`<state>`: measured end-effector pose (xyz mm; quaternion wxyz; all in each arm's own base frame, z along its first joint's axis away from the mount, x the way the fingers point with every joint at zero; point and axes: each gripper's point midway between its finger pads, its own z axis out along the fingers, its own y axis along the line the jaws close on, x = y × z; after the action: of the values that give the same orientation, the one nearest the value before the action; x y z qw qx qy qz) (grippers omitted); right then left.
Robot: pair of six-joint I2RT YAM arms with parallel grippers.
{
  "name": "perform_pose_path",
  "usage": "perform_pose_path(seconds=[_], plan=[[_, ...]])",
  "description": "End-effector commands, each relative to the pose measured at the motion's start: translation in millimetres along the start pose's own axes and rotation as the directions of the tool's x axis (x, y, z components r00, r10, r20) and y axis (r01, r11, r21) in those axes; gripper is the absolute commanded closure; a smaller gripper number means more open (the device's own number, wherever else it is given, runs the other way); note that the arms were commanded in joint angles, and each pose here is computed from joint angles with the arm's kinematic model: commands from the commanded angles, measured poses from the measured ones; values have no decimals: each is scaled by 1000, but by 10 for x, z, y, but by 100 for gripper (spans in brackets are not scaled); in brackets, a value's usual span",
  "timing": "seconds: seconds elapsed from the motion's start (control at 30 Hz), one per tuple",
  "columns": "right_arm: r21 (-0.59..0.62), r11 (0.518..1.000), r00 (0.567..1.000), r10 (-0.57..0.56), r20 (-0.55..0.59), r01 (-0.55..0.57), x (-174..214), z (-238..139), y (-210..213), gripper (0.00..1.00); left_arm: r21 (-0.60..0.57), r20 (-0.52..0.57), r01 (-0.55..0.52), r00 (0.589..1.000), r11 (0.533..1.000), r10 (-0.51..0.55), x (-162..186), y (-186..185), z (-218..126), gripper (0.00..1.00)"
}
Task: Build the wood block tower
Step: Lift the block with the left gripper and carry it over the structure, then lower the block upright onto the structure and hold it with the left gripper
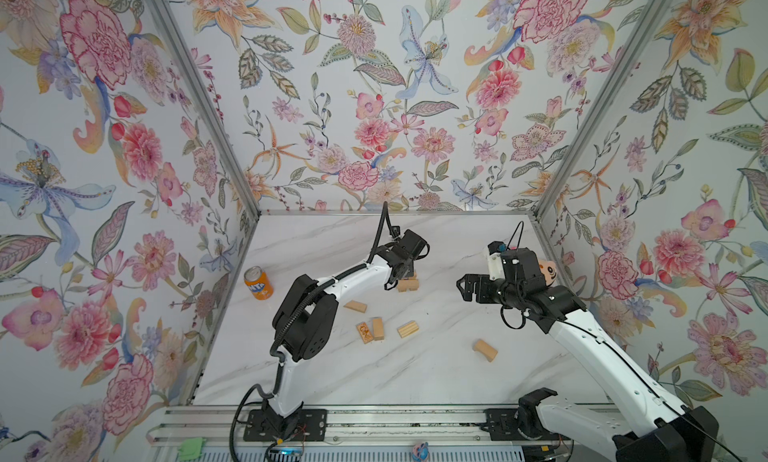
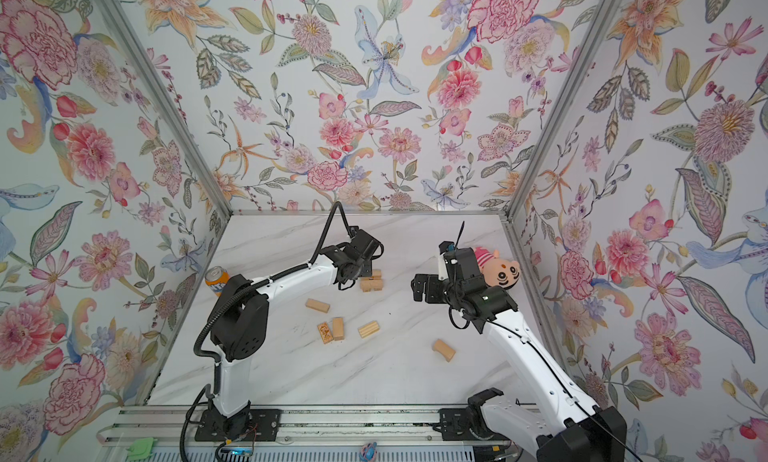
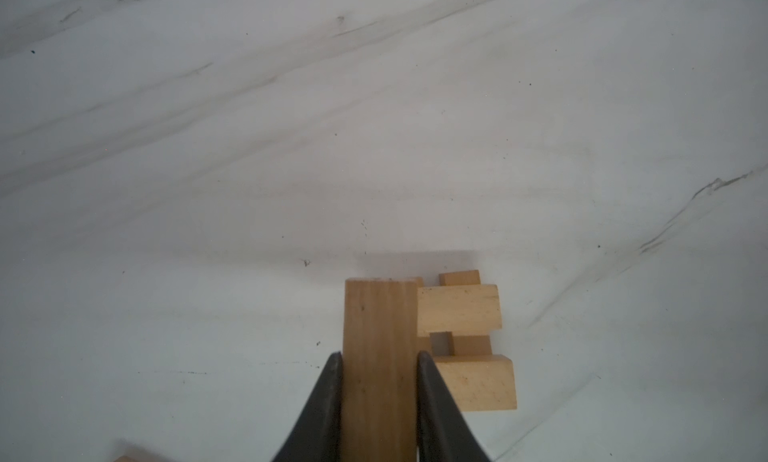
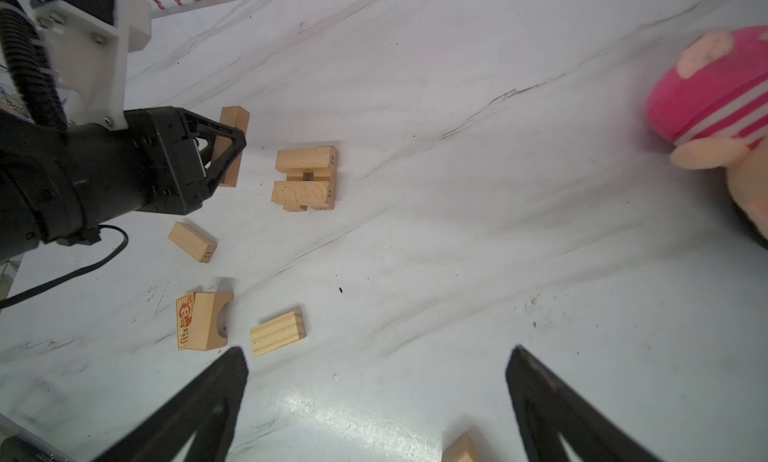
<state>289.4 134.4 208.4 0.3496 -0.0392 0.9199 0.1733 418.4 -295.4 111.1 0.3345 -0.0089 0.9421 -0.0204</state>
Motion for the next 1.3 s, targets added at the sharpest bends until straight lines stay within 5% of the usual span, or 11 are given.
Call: perform_pose_path(seconds=[0.0, 1.27], plan=[[-6, 1000, 1000, 12, -16, -12, 99, -51, -14, 1, 1, -9, 32, 999, 999, -32, 87, -26, -99, 83], [6, 1000, 1000, -14, -23, 15, 247, -107, -104, 1, -54, -34, 50, 998, 997, -52, 245, -219, 222, 83]])
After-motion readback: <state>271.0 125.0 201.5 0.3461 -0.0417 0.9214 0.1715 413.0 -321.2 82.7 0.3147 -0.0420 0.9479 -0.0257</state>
